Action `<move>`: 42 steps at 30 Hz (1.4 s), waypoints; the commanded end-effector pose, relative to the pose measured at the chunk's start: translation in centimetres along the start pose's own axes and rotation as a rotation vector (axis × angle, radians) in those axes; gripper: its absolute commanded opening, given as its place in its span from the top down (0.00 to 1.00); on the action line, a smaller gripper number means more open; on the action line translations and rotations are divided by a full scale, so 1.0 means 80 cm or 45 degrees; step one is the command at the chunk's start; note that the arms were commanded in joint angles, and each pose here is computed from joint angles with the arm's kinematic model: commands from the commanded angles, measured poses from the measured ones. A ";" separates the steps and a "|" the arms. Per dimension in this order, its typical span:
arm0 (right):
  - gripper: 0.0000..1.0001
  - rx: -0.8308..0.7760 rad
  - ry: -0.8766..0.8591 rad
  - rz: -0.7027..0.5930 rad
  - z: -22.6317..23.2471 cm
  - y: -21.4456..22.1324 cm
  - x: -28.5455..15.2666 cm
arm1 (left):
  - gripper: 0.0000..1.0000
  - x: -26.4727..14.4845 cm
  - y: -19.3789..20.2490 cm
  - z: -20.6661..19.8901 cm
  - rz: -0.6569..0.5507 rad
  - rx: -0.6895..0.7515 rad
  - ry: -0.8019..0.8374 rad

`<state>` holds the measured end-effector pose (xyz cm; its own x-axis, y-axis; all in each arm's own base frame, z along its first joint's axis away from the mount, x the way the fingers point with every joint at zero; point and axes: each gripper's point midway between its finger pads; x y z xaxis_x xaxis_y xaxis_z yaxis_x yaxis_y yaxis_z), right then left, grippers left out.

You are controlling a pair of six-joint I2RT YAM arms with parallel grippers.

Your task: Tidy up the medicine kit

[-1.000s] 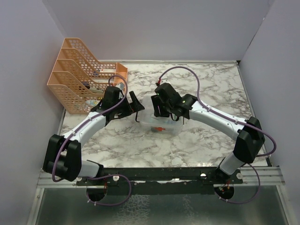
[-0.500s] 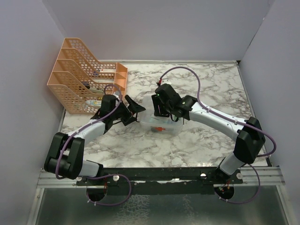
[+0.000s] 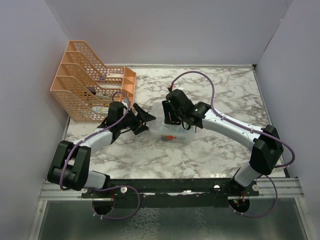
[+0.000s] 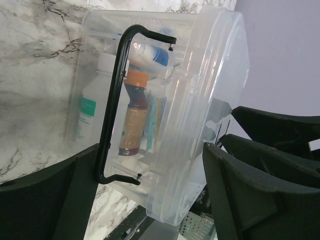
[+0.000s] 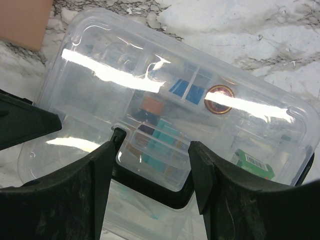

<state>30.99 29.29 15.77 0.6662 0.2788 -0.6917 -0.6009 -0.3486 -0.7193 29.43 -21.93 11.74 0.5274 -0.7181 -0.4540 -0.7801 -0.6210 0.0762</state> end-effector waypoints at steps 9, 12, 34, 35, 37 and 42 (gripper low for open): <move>0.39 -0.023 0.007 0.189 0.000 0.061 0.014 | 0.33 -0.010 0.003 -0.005 0.049 0.244 -0.052; 0.39 -0.023 0.005 0.189 0.001 0.061 0.014 | 0.36 -0.013 0.003 -0.010 0.060 0.296 -0.063; 0.39 -0.010 0.002 0.204 0.002 0.066 0.017 | 0.42 -0.033 0.025 -0.017 0.170 0.496 -0.128; 0.39 -0.011 0.000 0.208 0.003 0.067 0.018 | 0.42 -0.033 0.027 -0.018 0.175 0.504 -0.127; 0.39 -0.009 0.001 0.208 0.003 0.067 0.018 | 0.43 -0.033 0.031 -0.020 0.183 0.517 -0.128; 0.39 -0.006 0.000 0.213 0.003 0.068 0.018 | 0.47 -0.033 0.031 -0.020 0.160 0.551 -0.172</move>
<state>31.19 29.57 15.76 0.6737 0.2872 -0.6809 -0.5979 -0.3298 -0.7306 27.41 -21.91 13.77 0.4045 -0.7225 -0.5607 -0.9127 -0.3575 -0.1978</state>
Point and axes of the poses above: each gripper's point midway between its finger pads, its own x axis out along the fingers, its own z axis along the line the jaws close on, y = z × x, and after that the axes turned 11 degrees about -x, right-handed
